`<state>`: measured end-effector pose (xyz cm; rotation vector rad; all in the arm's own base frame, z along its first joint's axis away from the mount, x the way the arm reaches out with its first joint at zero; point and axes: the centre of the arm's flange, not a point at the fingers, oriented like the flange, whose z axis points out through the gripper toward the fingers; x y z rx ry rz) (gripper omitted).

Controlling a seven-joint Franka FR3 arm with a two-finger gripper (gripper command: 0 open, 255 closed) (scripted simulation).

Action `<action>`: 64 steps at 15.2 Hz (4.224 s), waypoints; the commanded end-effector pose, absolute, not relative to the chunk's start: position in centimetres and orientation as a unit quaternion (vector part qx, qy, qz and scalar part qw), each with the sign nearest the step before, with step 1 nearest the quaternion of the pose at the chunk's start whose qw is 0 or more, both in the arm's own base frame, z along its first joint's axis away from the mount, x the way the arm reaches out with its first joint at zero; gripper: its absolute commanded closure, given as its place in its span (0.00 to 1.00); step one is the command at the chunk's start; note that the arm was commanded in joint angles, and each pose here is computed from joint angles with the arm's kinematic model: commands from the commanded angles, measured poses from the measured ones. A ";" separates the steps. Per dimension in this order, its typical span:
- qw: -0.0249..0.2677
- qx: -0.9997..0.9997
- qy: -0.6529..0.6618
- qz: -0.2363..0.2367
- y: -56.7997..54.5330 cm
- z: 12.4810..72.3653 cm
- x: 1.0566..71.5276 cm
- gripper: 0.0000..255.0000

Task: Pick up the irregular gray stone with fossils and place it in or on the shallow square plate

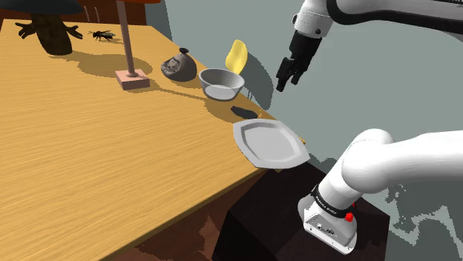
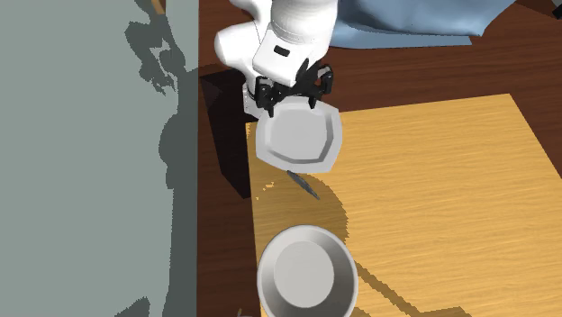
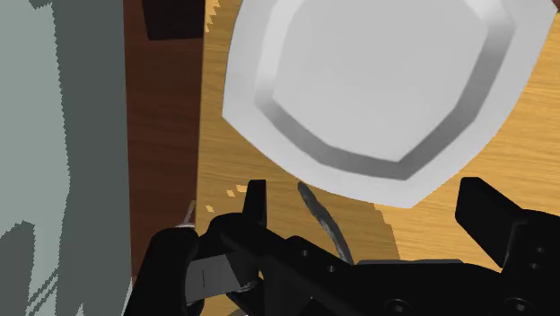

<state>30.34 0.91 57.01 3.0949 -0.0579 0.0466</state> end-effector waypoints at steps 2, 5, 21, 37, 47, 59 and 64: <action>0.022 1.000 -0.003 0.015 0.7 56.1 31.3 0.00; 0.019 0.999 0.045 0.014 0.3 53.3 34.0 0.00; 0.010 0.976 0.217 0.010 0.9 40.4 43.9 0.00; 0.010 0.976 0.217 0.010 0.9 39.0 44.0 1.00; -0.066 0.970 0.228 -0.047 -1.5 41.6 43.8 0.00; -0.066 0.970 0.228 -0.047 -1.2 38.2 43.3 0.00; -0.066 0.970 0.228 -0.047 -1.2 38.2 43.3 1.00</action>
